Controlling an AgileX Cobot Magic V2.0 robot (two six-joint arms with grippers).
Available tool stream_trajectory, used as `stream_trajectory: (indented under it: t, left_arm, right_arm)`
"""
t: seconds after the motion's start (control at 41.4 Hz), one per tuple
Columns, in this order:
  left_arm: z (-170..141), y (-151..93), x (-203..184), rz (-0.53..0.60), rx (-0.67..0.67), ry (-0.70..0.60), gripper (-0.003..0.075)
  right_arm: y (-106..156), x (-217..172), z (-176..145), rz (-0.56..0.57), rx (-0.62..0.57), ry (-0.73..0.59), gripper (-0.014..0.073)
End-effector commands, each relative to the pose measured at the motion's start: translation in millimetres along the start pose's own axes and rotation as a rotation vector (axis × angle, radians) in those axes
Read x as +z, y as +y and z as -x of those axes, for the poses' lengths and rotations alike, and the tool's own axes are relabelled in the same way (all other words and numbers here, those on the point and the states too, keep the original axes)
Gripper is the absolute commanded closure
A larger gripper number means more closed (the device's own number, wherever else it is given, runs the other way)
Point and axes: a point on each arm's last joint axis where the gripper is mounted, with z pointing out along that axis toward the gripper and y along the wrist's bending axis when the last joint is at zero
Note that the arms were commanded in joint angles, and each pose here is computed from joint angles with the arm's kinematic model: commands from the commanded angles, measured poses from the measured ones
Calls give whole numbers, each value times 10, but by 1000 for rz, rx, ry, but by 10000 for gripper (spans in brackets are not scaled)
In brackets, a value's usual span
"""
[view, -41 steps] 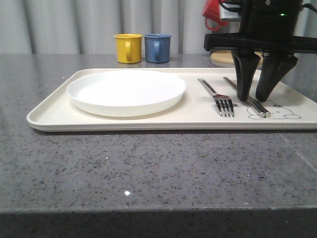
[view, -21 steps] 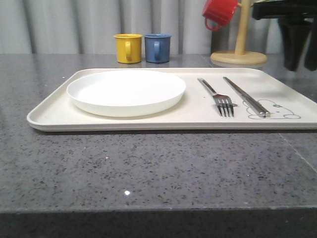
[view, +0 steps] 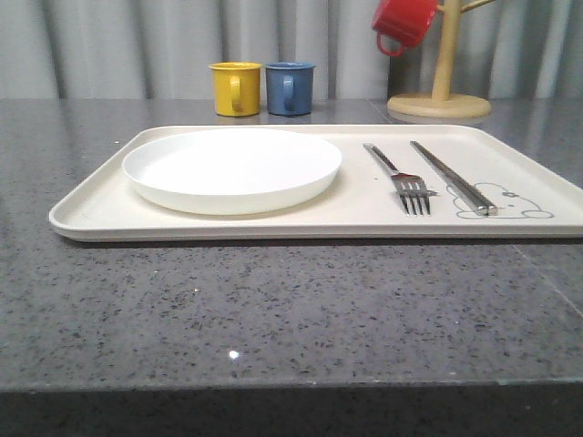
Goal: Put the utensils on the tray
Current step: 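Open the right gripper and raise it off the chopsticks, then lower the right gripper onto the metal spoon and grasp it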
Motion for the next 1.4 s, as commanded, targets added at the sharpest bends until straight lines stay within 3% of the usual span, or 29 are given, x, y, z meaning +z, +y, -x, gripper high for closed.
stream_trajectory:
  t: [0.0, 0.653, 0.822, 1.088, 1.378]
  left_arm:
    - [149, 20, -14, 14, -20, -99, 739]
    - [149, 20, -14, 14, -20, -99, 739]
    - [149, 20, -14, 14, -20, -99, 739]
    - [149, 20, -14, 14, -20, -99, 739]
    - [149, 20, -14, 14, -20, -99, 739]
  right_arm:
    - [-100, -201, 40, -20, -8, -90, 213]
    - [-79, 347, 183, -19, -16, 12, 218]
    - [-79, 347, 183, -19, -16, 12, 344]
    - [-79, 343, 175, -19, -16, 19, 630]
    - [-59, 55, 107, 18, 11, -30, 663]
